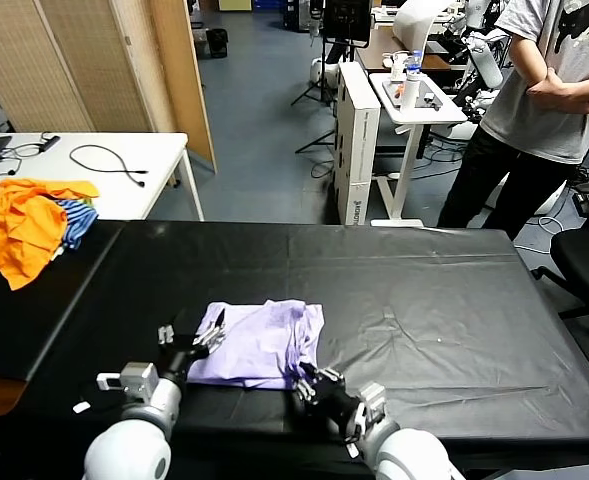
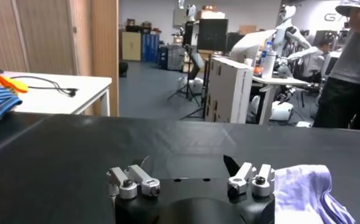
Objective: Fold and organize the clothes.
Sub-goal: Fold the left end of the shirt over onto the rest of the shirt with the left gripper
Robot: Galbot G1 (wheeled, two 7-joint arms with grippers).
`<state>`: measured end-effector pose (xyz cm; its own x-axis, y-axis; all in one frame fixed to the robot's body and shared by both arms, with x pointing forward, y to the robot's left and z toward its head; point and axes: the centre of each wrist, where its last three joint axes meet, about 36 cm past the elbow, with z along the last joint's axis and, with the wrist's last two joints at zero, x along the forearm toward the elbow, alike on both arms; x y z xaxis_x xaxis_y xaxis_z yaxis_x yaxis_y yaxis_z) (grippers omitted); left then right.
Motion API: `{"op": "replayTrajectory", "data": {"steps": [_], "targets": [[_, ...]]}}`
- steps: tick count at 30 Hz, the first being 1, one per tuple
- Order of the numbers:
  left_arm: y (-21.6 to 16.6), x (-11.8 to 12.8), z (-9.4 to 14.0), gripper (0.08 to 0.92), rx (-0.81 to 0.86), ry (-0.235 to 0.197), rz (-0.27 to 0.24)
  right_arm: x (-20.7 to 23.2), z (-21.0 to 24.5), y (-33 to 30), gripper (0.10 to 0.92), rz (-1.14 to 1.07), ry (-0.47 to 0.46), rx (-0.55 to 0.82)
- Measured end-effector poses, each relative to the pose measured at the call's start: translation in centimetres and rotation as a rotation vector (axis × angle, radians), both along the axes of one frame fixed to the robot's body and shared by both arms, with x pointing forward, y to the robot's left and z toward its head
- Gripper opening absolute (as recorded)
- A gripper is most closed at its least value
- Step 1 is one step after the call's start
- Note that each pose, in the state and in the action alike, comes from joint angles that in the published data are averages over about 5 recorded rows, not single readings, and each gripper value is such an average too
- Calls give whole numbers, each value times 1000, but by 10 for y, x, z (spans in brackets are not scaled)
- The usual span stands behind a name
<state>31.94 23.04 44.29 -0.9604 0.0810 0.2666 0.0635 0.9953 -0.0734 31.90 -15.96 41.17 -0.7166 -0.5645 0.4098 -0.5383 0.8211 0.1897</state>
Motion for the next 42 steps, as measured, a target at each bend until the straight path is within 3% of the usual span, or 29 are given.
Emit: {"op": "replayTrajectory", "data": {"steps": [12,15,23,26,40,42], "targets": [[-2,-1,-2,907,-5,5,12,-13,9,-19,156,-87,118,8],[-3,-1,-3,907,-6,7,13,-15,15,-25,273,-89,105,12],[-3,-2,-9,907,-5,17,19,-11,47,-42,772,-94,14,36],[-3,-1,-11,907,-8,20,24,2,49,-43,881,-110,-24,52],[10,-9,-11,907,-2,21,67,82,20,-27,905,-137,-24,96],[13,-10,-12,907,4,23,76,89,16,-25,861,-137,-19,95]]}}
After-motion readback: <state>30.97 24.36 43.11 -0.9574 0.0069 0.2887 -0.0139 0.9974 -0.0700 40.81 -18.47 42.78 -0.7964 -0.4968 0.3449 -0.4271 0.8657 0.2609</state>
